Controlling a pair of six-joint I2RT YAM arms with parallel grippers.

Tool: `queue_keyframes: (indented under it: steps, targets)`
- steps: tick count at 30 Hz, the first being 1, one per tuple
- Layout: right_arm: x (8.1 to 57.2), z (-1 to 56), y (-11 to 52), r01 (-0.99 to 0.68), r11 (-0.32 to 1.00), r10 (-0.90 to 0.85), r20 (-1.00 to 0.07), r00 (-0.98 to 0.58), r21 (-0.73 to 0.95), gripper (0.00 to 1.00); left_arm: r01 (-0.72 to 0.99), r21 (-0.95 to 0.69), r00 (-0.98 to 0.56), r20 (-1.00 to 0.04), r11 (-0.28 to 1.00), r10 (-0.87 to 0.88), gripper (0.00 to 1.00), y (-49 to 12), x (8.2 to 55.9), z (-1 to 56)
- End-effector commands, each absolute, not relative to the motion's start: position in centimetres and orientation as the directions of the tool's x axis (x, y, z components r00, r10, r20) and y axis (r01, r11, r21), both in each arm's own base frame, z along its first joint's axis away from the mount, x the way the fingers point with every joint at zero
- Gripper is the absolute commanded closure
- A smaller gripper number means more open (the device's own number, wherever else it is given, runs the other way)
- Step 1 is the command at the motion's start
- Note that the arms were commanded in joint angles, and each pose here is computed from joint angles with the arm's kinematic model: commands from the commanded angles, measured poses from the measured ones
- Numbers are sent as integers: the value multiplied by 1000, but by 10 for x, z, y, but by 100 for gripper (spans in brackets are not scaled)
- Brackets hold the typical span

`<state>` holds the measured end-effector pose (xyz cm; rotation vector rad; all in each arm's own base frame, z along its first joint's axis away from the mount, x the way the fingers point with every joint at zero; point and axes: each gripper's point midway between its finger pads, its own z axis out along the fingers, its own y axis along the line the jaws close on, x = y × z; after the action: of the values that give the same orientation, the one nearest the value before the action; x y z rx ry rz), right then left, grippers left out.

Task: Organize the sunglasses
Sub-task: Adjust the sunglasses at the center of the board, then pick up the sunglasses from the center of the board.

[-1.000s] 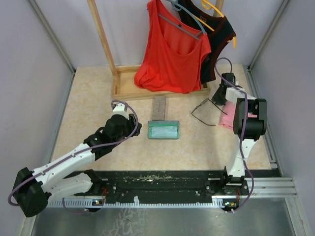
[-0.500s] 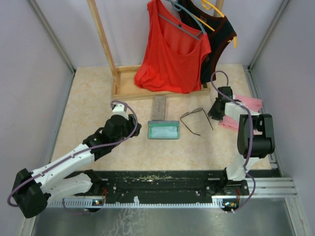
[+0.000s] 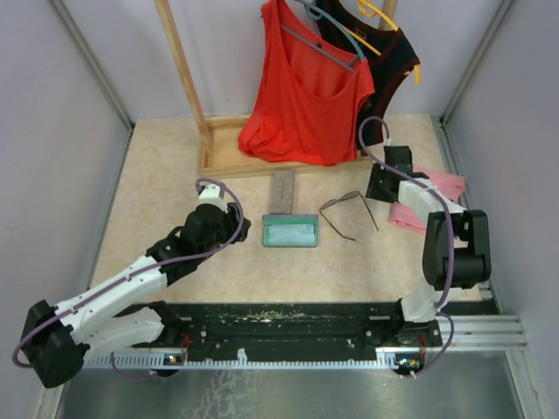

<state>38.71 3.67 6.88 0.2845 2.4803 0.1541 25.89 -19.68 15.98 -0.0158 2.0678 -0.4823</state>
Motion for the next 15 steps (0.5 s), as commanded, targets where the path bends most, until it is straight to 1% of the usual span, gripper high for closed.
queue_keyframes:
  steps: [1, 5, 10, 13, 15]
  targets:
    - [415, 74, 53, 35, 983, 140, -616, -776, 179, 62, 196, -353, -515, -831, 915, -210, 46, -198, 259, 167]
    - [422, 66, 57, 3, 985, 111, -608, -786, 175, 62, 193, -347, -514, -833, 918, -207, 46, -196, 259, 166]
    - [425, 53, 62, -18, 982, 93, -573, -815, 186, 62, 192, -347, -514, -832, 918, -208, 46, -196, 259, 166]
    - [424, 47, 62, -12, 983, 94, -555, -826, 184, 65, 190, -345, -512, -834, 919, -207, 46, -196, 260, 166]
    - [422, 44, 62, -7, 983, 97, -548, -831, 184, 68, 189, -345, -511, -834, 919, -208, 46, -195, 260, 167]
